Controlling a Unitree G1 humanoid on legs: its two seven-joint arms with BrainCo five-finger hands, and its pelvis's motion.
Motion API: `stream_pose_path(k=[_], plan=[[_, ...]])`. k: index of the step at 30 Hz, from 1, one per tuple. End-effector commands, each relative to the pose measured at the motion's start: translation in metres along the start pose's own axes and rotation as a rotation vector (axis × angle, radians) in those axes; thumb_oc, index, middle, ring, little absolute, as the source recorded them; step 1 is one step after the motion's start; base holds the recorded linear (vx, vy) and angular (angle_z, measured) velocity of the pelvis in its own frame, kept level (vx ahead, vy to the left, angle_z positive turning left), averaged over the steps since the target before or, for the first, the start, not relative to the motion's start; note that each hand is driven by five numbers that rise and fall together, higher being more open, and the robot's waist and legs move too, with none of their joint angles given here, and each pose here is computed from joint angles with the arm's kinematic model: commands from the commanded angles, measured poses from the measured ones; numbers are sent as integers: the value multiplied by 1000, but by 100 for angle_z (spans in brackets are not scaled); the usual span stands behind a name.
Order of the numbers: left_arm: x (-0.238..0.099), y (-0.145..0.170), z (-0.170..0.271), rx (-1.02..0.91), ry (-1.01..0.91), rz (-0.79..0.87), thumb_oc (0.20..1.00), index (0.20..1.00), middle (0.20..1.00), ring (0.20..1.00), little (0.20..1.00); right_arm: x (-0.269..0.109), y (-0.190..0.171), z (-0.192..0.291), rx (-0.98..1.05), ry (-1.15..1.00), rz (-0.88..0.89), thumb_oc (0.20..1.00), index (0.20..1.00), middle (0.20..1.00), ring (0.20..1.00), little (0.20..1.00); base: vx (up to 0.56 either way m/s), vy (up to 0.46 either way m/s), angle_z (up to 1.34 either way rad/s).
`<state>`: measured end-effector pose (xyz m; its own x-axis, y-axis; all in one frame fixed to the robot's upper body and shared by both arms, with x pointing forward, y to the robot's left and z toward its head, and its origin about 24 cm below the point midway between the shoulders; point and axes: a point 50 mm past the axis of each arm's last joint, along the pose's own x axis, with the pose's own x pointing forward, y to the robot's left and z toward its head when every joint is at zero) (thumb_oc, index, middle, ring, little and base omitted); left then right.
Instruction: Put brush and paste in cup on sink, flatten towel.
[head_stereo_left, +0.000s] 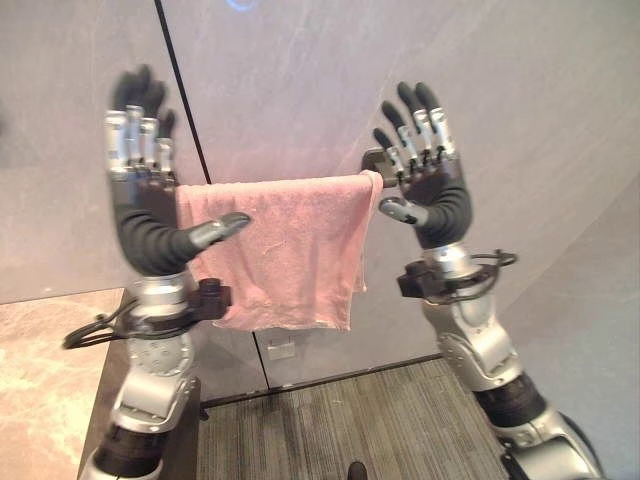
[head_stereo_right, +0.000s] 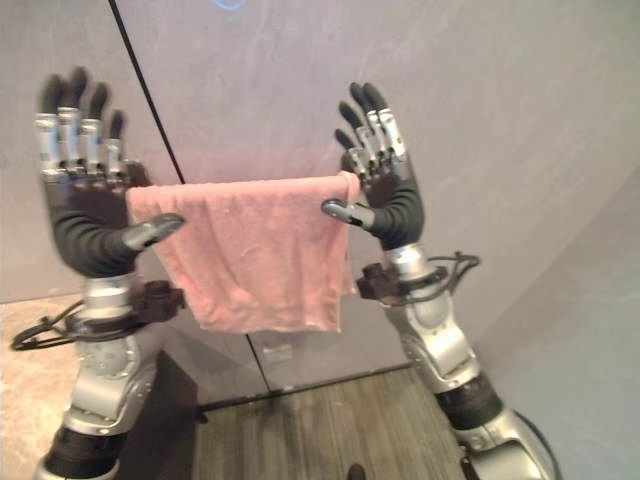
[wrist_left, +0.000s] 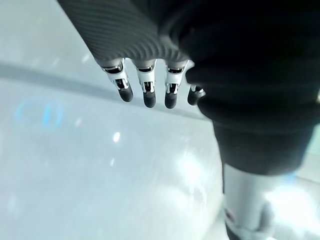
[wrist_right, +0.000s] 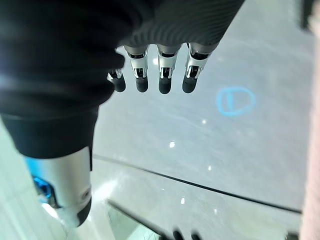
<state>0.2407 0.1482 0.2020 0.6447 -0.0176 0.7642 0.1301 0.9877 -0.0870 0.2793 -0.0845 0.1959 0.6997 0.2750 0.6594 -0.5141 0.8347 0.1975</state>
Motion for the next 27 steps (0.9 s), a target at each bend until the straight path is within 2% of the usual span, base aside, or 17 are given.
stream_pose_path(k=[1,5,12,17,24,27], plan=[[13,-10,-17,-62,52,-40,1000,1000,1000,1000,1000,28,14,5,116,-67,0,1000,1000,1000,1000,1000,0,0,0],[14,-19,-42,-108,155,-32,1000,1000,1000,1000,1000,36,11,-13,137,-3,-62,1000,1000,1000,1000,1000,-8,-2,0],[27,-26,-54,-97,177,-26,1000,1000,1000,1000,1000,49,8,-28,152,52,-120,1000,1000,1000,1000,1000,-4,-1,0],[31,-14,-49,-72,143,22,1000,1000,1000,1000,1000,51,-1,-18,5,24,-115,1000,1000,1000,1000,1000,29,0,0],[26,1,-39,-124,123,95,1000,1000,1000,1000,1000,41,-22,-10,-61,27,-144,1000,1000,1000,1000,1000,31,0,0],[18,15,-35,-77,141,105,1000,1000,1000,1000,1000,35,-32,-8,-242,107,-49,1000,1000,1000,1000,1000,32,1,2]])
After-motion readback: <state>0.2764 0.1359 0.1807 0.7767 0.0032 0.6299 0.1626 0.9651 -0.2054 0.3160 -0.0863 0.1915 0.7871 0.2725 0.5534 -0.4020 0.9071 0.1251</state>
